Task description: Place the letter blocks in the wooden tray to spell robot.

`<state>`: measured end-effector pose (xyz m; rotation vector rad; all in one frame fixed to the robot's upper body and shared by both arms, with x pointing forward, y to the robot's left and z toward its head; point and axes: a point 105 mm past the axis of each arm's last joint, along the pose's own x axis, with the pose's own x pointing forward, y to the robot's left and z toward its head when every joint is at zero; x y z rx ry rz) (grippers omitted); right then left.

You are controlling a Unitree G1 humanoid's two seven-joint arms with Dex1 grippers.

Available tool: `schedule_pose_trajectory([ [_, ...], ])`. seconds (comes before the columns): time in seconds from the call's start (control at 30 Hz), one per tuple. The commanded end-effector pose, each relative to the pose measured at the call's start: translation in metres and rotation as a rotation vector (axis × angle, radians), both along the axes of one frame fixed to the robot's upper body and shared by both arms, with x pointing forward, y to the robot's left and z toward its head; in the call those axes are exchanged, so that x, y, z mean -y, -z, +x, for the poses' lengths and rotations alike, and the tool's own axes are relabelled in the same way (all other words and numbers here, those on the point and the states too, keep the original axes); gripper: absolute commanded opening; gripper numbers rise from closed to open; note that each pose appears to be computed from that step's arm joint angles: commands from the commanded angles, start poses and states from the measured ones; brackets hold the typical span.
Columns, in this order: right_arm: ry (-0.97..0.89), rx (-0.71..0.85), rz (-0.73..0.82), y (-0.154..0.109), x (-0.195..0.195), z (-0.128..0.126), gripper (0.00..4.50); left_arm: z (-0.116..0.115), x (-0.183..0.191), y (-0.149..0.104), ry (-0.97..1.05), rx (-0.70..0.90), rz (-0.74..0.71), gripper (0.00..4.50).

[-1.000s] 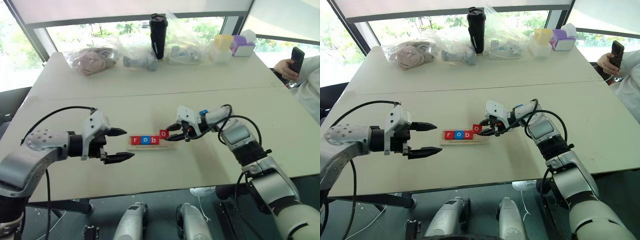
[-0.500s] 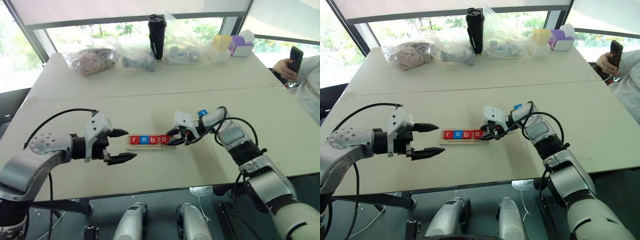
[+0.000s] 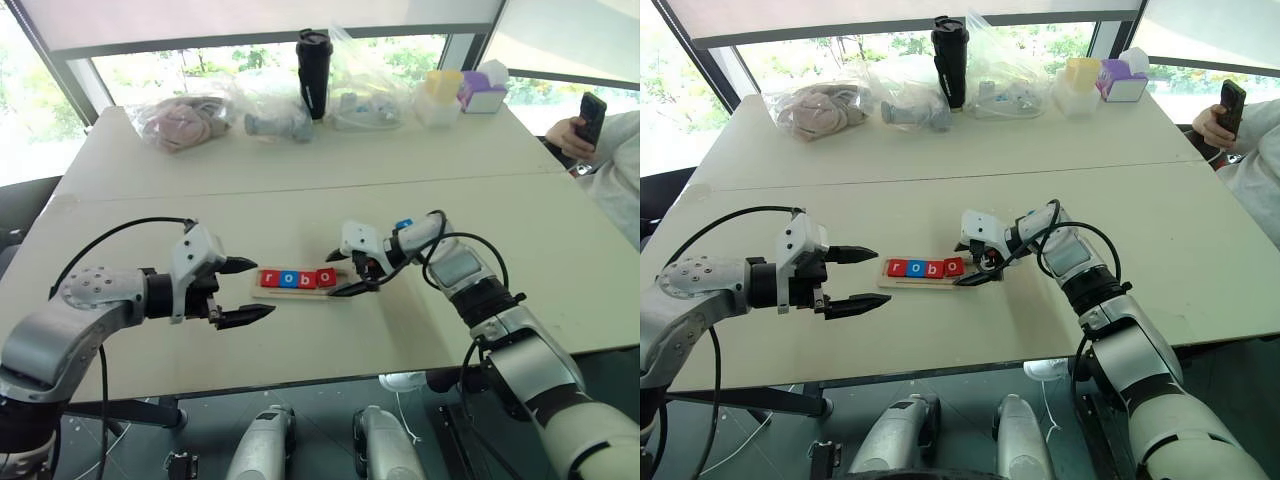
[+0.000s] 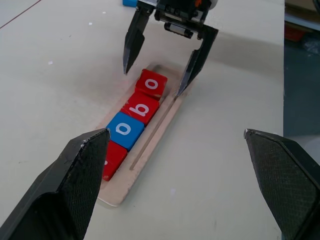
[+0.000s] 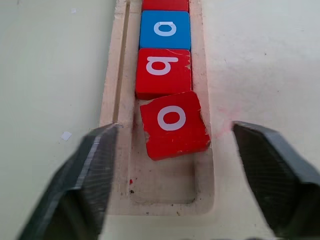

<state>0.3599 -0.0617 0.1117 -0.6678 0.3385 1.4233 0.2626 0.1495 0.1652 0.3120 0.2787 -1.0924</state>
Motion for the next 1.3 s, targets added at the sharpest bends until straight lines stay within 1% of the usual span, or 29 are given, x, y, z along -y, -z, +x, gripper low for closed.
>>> schedule_pose_trajectory([
  [0.03, -0.023, 0.103, 0.094, -0.038, -0.011, 0.004, 4.40, -0.001, 0.002, -0.008, 0.010, 0.037, -0.005, 4.50],
  [0.13, 0.034, 0.138, 0.196, -0.062, -0.012, 0.012, 4.40, 0.000, 0.002, -0.008, 0.009, 0.038, -0.005, 4.50],
  [0.23, 0.133, 0.170, 0.262, -0.074, -0.006, 0.026, 4.40, 0.000, 0.002, -0.008, 0.009, 0.039, -0.006, 4.50],
  [0.33, 0.234, 0.209, 0.251, -0.068, 0.003, 0.040, 4.40, 0.001, 0.002, -0.008, 0.010, 0.039, -0.006, 4.50],
  [0.4, 0.249, 0.224, 0.220, -0.058, 0.005, 0.043, 4.40, 0.001, 0.002, -0.008, 0.012, 0.039, -0.007, 4.50],
  [0.5, 0.227, 0.212, 0.176, -0.042, 0.003, 0.041, 4.40, 0.002, 0.003, -0.010, 0.019, 0.040, -0.009, 4.50],
  [0.87, 0.153, 0.159, 0.107, -0.015, -0.004, 0.029, 4.40, 0.002, 0.003, -0.010, 0.020, 0.040, -0.009, 4.50],
  [1.1, 0.122, 0.145, 0.124, -0.016, -0.010, 0.022, 4.40, 0.003, 0.003, -0.010, 0.016, 0.042, -0.009, 4.50],
  [1.3, 0.185, 0.190, 0.142, -0.028, -0.006, 0.029, 4.40, 0.003, 0.003, -0.010, 0.015, 0.043, -0.007, 4.50],
])
